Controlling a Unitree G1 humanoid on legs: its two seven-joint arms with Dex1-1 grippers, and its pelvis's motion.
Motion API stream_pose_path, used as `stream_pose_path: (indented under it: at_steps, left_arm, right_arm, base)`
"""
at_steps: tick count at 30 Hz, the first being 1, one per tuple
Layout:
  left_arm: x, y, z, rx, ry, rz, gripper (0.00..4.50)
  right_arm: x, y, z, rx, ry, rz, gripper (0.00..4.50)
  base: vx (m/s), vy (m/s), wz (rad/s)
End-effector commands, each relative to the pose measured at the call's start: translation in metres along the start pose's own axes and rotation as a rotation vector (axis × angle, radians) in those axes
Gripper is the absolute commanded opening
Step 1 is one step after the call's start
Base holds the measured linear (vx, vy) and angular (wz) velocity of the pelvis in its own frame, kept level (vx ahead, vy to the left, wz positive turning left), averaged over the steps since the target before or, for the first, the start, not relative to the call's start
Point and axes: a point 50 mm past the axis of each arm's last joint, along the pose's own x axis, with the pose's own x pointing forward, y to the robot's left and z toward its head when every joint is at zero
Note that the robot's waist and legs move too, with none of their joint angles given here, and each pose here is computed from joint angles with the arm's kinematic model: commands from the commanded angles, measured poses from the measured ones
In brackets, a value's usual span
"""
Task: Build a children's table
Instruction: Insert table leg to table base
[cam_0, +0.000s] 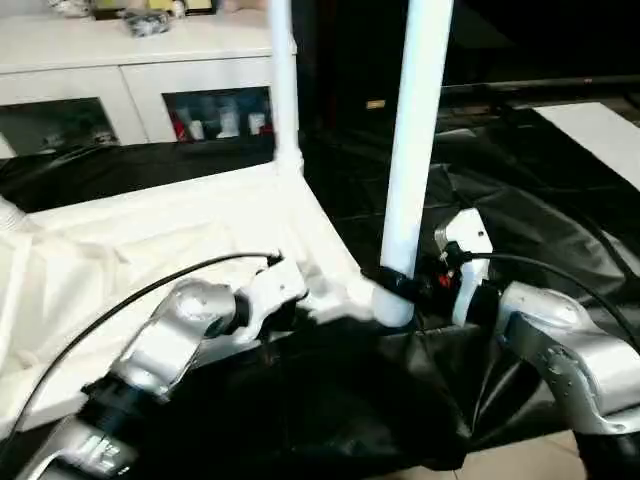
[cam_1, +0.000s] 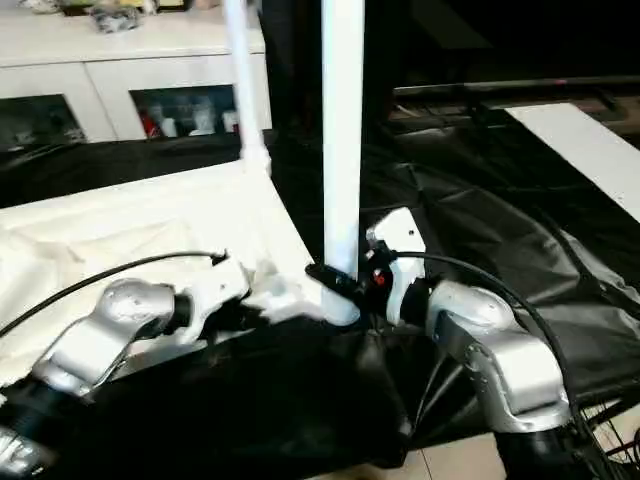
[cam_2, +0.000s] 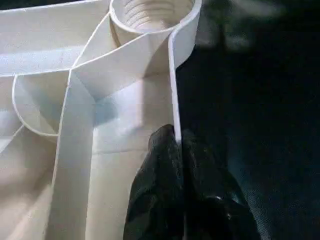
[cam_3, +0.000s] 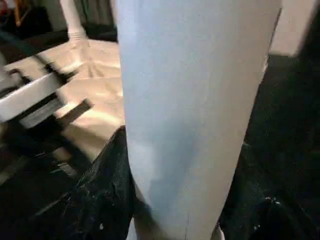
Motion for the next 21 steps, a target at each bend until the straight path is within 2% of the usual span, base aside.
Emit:
stream_pose_path:
  at_steps: [1, 5, 10, 14, 17, 21]
  left_arm:
    - [0.0, -0.007, -0.001, 0.049, 0.013, -0.063, 0.0]
    - [-0.002, -0.007, -0.002, 0.057, 0.02, -0.066, 0.0]
    - [-0.002, -0.002, 0.007, 0.001, -0.063, -0.039, 0.0]
    - [0.0, 0.0, 0.009, -0.058, -0.121, -0.061, 0.0]
    - [0.001, 0.0, 0.008, -0.059, -0.128, -0.071, 0.0]
    - [0.001, 0.001, 0.008, -0.055, -0.128, -0.066, 0.0]
  right_arm:
    - [0.002, -0.003, 0.008, -0.006, -0.043, -0.005, 1.86]
    - [0.003, -0.004, 0.008, 0.034, -0.062, 0.006, 1.86]
    - [0.007, 0.0, 0.003, 0.139, -0.039, 0.088, 1.86]
    - [0.015, 0.0, -0.008, 0.109, 0.019, 0.106, 1.86]
    - [0.022, -0.005, -0.01, 0.083, 0.028, 0.082, 1.86]
    - [0.028, -0.006, -0.011, 0.091, 0.027, 0.084, 1.86]
  base:
    - [0.0, 0.0, 0.0]
    - [0.0, 0.0, 0.0]
    - [0.0, 0.0, 0.0]
    - [0.0, 0.0, 0.0]
    - [0.0, 0.0, 0.0]
    - [0.0, 0.0, 0.0]
